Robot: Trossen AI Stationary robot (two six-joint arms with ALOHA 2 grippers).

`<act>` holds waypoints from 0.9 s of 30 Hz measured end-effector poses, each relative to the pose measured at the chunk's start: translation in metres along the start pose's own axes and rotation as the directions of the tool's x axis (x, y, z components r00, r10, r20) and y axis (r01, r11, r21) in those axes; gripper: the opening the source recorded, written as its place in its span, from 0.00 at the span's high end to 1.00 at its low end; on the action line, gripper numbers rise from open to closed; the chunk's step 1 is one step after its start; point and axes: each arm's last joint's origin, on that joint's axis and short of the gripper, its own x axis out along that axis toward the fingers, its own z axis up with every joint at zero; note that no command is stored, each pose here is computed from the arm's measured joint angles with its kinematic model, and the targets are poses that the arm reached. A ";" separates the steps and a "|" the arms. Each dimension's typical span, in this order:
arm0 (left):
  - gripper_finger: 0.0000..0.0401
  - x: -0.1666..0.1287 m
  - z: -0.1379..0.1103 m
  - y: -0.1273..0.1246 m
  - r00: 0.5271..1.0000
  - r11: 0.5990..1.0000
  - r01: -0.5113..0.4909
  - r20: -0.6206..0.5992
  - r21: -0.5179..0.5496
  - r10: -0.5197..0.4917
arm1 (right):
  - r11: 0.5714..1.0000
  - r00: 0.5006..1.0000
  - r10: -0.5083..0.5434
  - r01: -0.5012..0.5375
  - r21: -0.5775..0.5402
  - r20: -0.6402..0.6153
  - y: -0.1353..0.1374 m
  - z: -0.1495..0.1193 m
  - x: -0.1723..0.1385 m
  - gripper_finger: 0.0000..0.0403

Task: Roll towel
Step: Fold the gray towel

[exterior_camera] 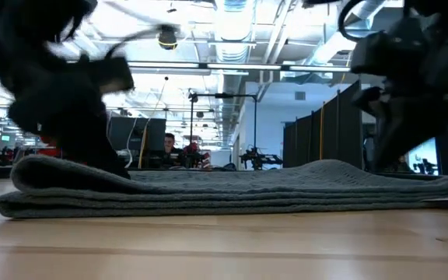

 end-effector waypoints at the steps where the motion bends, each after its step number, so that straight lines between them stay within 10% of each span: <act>1: 0.96 -0.004 0.006 -0.002 0.999 1.000 0.021 0.027 0.002 -0.021 | 1.000 1.000 -0.021 0.021 -0.004 0.007 -0.004 0.001 -0.001 1.00; 9: 0.96 -0.025 0.022 -0.024 0.976 0.989 0.148 0.154 0.030 -0.151 | 0.986 0.961 -0.168 0.169 0.016 0.218 -0.055 0.022 0.019 1.00; 17: 0.96 -0.029 -0.025 -0.074 0.925 0.932 0.338 0.139 0.131 -0.355 | 0.963 0.910 -0.264 0.227 0.148 0.320 -0.108 0.001 0.043 1.00; 27: 0.96 -0.009 -0.062 -0.084 0.946 0.948 0.319 0.072 -0.013 -0.317 | 0.957 0.931 -0.266 0.225 0.182 0.249 -0.120 -0.019 0.079 1.00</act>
